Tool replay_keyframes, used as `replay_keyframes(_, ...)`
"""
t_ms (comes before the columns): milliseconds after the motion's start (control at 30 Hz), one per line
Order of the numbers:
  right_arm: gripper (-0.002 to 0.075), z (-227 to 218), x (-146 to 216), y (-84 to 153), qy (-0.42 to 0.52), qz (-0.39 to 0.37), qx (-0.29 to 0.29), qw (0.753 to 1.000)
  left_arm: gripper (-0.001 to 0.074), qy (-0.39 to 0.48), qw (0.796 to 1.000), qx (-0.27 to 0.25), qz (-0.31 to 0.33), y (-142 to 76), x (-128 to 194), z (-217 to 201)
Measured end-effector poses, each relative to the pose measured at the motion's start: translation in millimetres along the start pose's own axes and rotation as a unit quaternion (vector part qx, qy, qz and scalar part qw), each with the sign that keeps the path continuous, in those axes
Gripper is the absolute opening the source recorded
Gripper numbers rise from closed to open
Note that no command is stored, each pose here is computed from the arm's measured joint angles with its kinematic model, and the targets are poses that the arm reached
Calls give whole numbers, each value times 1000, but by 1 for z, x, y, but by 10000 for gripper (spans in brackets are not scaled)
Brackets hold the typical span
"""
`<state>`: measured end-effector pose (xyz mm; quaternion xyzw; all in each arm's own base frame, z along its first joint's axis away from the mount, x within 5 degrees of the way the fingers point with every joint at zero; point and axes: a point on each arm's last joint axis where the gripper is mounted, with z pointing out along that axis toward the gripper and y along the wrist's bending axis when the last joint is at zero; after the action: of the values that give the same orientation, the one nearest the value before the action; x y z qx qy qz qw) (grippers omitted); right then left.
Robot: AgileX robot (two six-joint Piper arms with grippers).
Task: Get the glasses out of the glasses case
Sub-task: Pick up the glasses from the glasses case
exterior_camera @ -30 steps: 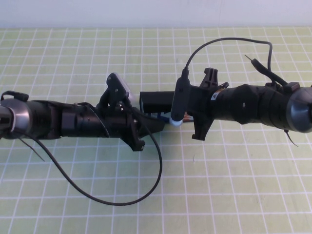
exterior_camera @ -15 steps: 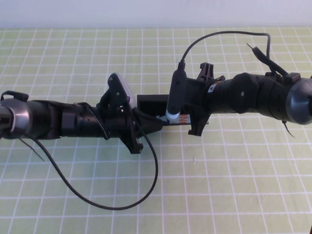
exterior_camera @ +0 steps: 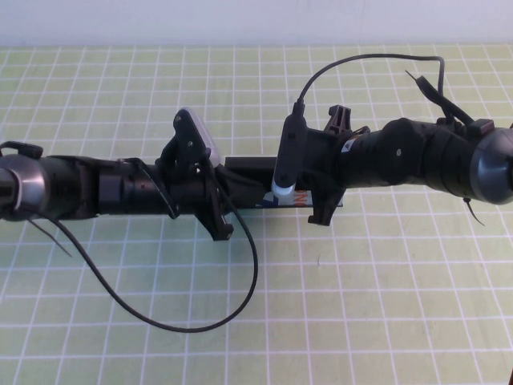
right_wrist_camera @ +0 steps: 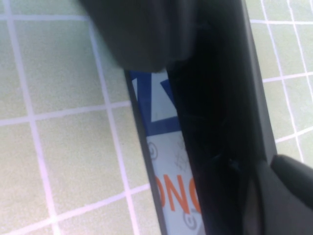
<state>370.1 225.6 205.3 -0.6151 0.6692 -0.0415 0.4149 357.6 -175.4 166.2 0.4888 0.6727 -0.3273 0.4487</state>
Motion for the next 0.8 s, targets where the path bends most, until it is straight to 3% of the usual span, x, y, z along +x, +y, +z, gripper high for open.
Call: replay_keyframes(800, -1, -1, -2, -1, -3, 9, -4, 1000, -3, 37, 997, -60, 43, 16, -2, 0)
